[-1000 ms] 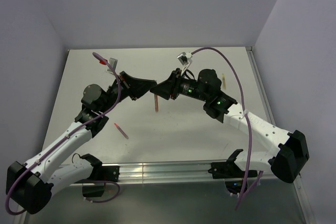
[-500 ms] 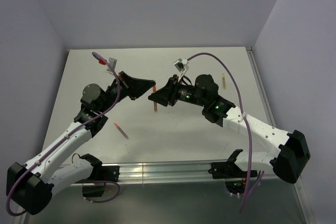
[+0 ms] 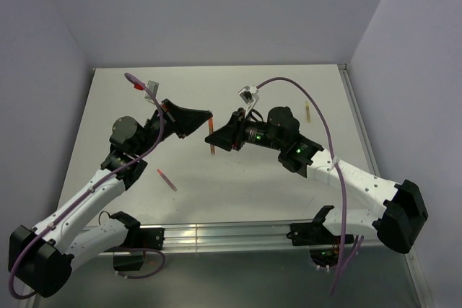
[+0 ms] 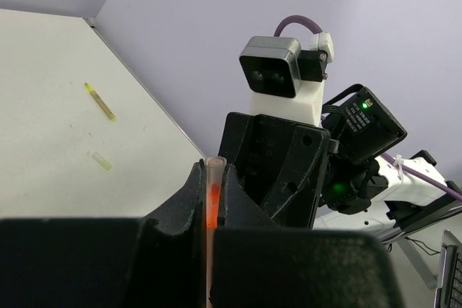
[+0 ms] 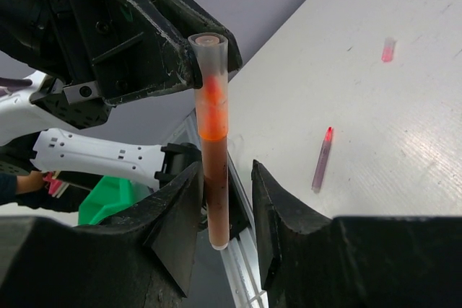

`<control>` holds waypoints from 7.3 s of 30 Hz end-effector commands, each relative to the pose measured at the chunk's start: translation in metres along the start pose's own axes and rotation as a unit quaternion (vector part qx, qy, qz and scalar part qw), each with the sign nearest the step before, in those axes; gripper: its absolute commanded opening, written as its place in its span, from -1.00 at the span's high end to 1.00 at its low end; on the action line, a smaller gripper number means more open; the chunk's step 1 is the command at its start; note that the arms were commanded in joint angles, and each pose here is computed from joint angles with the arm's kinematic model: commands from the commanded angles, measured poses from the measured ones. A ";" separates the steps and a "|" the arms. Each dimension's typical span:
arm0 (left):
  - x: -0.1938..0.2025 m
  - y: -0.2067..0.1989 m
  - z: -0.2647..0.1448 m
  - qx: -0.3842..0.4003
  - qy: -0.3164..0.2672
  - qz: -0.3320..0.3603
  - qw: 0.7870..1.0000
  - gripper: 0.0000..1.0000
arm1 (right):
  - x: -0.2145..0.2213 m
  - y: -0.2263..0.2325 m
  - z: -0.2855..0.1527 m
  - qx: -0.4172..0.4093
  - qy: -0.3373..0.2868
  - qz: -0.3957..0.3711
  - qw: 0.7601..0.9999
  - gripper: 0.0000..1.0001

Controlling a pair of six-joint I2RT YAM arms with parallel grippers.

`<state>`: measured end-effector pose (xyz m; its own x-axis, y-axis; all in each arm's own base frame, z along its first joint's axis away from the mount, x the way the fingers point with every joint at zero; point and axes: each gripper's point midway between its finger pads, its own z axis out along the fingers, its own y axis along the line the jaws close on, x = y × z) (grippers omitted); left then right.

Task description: Insert the pens into the pen caps

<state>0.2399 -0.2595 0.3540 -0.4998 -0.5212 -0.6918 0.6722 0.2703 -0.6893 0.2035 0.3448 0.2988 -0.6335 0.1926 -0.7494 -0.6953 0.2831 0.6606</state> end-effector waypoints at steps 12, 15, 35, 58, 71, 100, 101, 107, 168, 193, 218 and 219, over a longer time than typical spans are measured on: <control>-0.007 -0.013 -0.004 0.026 -0.013 0.005 1.000 0.99 | -0.009 0.009 0.000 -0.008 -0.021 -0.011 1.000 0.71; -0.002 -0.016 -0.007 0.043 -0.008 0.002 0.999 0.99 | -0.012 0.006 0.000 0.004 -0.026 -0.012 1.000 0.98; 0.023 -0.039 -0.033 0.136 0.008 0.042 0.990 0.99 | -0.035 -0.001 0.003 0.028 -0.072 -0.033 0.996 1.00; 0.035 -0.037 -0.029 0.137 0.035 0.038 0.989 0.99 | -0.069 -0.004 0.004 0.038 -0.118 -0.037 0.992 1.00; 0.042 -0.038 -0.025 0.136 0.046 0.038 0.989 0.99 | -0.089 -0.004 0.003 0.038 -0.140 -0.036 0.989 1.00; 0.060 -0.035 -0.017 0.128 0.077 0.033 0.988 0.99 | -0.131 0.003 -0.003 0.025 -0.183 -0.037 0.982 1.00; 0.061 -0.034 -0.017 0.128 0.078 0.033 0.988 0.99 | -0.131 0.002 -0.002 0.026 -0.182 -0.037 0.982 1.00; 0.064 -0.035 -0.016 0.127 0.083 0.032 0.988 0.99 | -0.137 0.003 -0.003 0.025 -0.187 -0.040 0.981 1.00; -0.033 0.082 0.077 -0.194 -0.019 0.017 0.981 0.99 | -0.122 -0.064 -0.040 0.235 -0.148 -0.041 0.960 -0.61; -0.003 0.244 0.059 -0.480 0.069 0.084 0.870 -0.04 | -0.113 -0.054 -0.096 0.283 -0.169 -0.052 0.943 -0.64; -0.007 0.289 -0.165 -0.711 -0.125 -0.043 0.690 0.04 | -0.031 -0.130 -0.072 0.340 -0.018 -0.037 0.939 -0.56; -0.003 0.290 -0.172 -0.715 -0.127 -0.042 0.686 0.03 | -0.020 -0.129 -0.067 0.323 0.002 -0.035 0.946 -0.54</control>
<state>0.3513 -0.0503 0.1177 -0.3448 -0.6299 -0.6959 -0.6274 0.7061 -0.3283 0.2883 0.2324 0.2516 -0.5567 0.2242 -0.7999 -0.3292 0.8245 0.4602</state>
